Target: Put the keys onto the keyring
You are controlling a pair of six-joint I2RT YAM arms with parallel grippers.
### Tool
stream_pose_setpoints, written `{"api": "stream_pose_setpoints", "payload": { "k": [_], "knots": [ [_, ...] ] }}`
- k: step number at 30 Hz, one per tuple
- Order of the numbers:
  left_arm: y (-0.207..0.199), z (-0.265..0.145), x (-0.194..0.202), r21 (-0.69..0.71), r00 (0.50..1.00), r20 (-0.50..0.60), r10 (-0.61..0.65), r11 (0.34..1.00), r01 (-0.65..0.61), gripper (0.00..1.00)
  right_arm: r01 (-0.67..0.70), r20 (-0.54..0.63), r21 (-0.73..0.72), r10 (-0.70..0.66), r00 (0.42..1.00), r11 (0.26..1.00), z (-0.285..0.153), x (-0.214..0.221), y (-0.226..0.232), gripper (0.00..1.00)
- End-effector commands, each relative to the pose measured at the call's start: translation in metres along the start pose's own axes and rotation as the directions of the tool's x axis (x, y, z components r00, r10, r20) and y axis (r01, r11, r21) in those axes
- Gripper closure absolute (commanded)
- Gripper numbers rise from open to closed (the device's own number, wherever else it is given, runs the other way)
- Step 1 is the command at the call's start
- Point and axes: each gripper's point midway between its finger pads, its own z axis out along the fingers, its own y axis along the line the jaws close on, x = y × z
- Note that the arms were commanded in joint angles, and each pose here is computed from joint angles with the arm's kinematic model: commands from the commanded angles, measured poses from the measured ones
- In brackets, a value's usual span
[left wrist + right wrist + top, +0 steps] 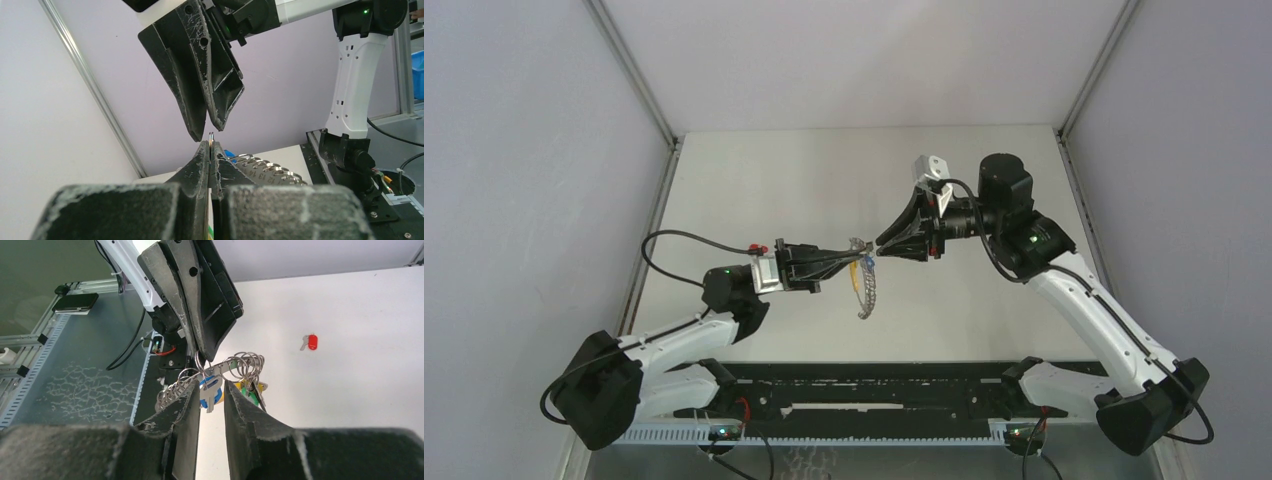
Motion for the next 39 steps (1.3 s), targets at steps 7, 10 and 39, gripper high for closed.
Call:
{"api": "stream_pose_setpoints", "payload": {
  "k": [7, 10, 39],
  "knots": [
    [0.008, 0.014, -0.041, 0.01, 0.991, 0.104, 0.082, 0.996, -0.083, 1.0, 0.035, 0.036, -0.049, -0.034, 0.999, 0.998, 0.008, -0.017, 0.007, 0.76],
    [0.008, 0.014, -0.042, 0.011, 0.991, 0.107, 0.083, 0.996, -0.084, 1.0, 0.037, 0.027, -0.075, -0.035, 0.999, 0.996, 0.01, -0.013, 0.012, 0.76],
    [0.003, 0.015, -0.055, 0.03, 0.987, 0.132, 0.086, 0.995, -0.091, 1.0, 0.029, -0.01, -0.11, -0.031, 0.999, 0.994, 0.014, -0.002, 0.023, 0.88]
  ]
}}
